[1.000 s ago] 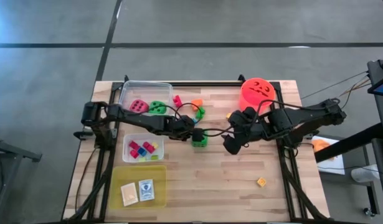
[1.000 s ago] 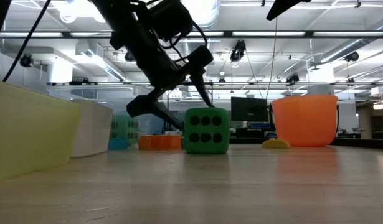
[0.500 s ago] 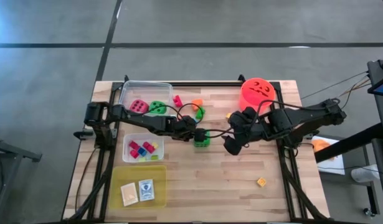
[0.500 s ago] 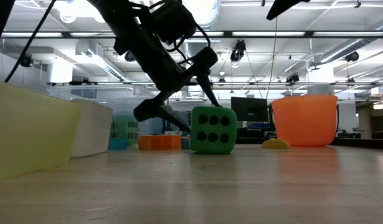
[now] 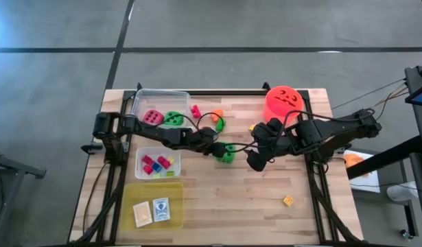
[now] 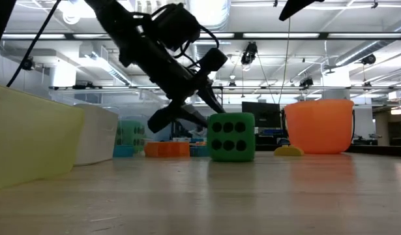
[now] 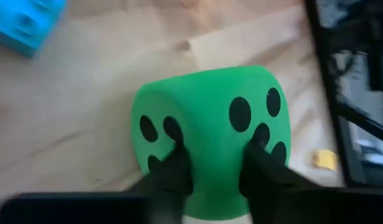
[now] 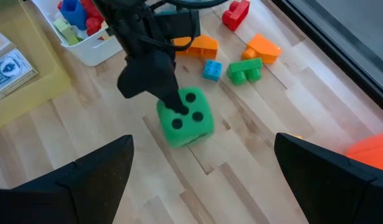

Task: Pick & Place Toys
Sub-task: Put the green dice into the transparent bin

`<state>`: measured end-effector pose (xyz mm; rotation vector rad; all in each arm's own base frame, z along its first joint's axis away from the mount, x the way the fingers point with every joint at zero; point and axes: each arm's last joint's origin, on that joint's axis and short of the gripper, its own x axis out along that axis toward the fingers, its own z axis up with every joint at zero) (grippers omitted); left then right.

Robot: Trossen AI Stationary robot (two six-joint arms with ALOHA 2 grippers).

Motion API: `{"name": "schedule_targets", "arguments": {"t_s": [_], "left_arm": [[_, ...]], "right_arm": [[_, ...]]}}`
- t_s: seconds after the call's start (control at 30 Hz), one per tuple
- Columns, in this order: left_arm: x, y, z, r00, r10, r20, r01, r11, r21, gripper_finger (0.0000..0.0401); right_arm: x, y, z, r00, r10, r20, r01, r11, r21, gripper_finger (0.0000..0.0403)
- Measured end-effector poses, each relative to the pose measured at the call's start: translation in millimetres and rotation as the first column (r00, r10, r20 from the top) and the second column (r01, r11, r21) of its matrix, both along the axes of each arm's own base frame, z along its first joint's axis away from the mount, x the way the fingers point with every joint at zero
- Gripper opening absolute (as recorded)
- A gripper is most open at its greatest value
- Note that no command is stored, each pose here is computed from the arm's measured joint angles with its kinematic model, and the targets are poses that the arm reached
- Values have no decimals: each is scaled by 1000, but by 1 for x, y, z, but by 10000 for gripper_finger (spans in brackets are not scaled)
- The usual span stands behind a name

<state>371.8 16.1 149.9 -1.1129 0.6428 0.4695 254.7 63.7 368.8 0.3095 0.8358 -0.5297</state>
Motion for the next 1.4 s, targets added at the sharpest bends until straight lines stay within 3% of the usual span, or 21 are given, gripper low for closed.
{"name": "schedule_targets", "arguments": {"t_s": [0.1,0.4,0.83,1.17,1.4], "left_arm": [[-5,-1,-7,997,-26,69,27,999,-19,41],[-13,-3,-16,985,-2,173,16,996,-84,12],[-8,-2,-1,969,-19,247,41,996,-81,2],[-19,3,25,963,-49,264,56,998,-19,2],[-39,13,53,973,-62,223,53,998,47,2]], "right_arm": [[0,0,0,1000,4,-2,-4,1000,-3,384],[0,0,0,1000,15,-7,-16,1000,-11,384],[-1,0,0,1000,18,-13,-18,1000,-15,384],[-11,-4,-11,993,-70,-98,69,998,-8,384],[-27,-9,-13,990,-128,-63,131,991,38,384]]}}
